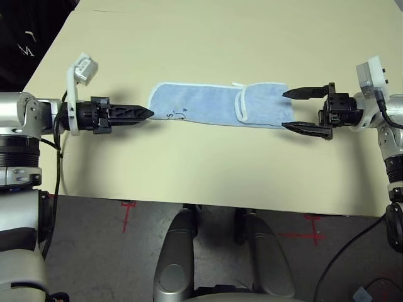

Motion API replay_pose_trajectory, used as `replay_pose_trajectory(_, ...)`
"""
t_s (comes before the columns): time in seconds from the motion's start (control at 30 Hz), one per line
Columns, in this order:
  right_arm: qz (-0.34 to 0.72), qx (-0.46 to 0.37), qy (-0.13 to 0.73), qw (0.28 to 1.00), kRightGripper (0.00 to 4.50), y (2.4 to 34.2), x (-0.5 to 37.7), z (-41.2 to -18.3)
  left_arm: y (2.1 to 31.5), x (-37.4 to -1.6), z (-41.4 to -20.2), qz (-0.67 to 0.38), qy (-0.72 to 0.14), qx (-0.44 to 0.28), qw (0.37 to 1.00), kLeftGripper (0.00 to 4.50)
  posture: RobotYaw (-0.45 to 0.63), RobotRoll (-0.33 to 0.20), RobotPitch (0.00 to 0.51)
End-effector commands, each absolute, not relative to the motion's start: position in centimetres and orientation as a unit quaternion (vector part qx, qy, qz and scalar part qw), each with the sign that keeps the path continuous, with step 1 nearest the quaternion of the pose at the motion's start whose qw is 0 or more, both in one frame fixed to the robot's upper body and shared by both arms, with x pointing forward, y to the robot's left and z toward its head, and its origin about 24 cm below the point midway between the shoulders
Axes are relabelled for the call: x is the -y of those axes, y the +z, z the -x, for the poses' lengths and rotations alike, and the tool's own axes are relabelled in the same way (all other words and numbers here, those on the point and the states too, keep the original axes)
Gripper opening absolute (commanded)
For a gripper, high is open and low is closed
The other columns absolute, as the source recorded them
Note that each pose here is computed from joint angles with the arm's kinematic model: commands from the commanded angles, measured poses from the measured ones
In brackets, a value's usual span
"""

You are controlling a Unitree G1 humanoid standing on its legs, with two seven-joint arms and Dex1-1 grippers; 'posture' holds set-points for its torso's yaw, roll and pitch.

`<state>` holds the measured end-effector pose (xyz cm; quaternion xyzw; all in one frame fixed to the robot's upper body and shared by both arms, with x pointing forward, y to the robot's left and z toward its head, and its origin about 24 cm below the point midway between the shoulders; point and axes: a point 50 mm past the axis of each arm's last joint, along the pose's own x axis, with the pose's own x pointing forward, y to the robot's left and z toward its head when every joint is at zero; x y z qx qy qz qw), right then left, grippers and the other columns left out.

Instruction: Fold the towel and set it aside.

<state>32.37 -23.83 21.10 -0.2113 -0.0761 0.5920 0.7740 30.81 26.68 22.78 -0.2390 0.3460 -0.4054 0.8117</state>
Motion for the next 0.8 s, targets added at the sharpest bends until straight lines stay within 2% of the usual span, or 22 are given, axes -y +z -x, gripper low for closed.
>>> replay_pose_trajectory(0.03, 0.215, 0.076, 0.587, 0.777, 4.44, 21.2, 24.3, -32.0, 22.3, -26.8, -30.9, 0.264, -0.387, -0.357, 0.808, 4.50, 0.07, 0.000, 0.342)
replay_pose_trajectory(0.3, 0.218, 0.081, 0.584, 0.778, 4.44, 21.4, 24.2, -32.2, 21.6, -25.7, -31.7, 0.295, -0.375, -0.354, 0.804, 4.50, 0.07, 0.000, 0.344)
replay_pose_trajectory(0.53, 0.221, 0.085, 0.583, 0.777, 4.44, 21.7, 23.9, -32.1, 21.3, -25.2, -33.4, 0.321, -0.342, -0.316, 0.825, 4.50, 0.06, 0.000, 0.345)
replay_pose_trajectory(0.8, 0.223, 0.088, 0.582, 0.777, 4.44, 21.9, 23.7, -32.2, 21.2, -25.9, -33.6, 0.315, -0.319, -0.311, 0.838, 4.50, 0.06, 0.000, 0.346)
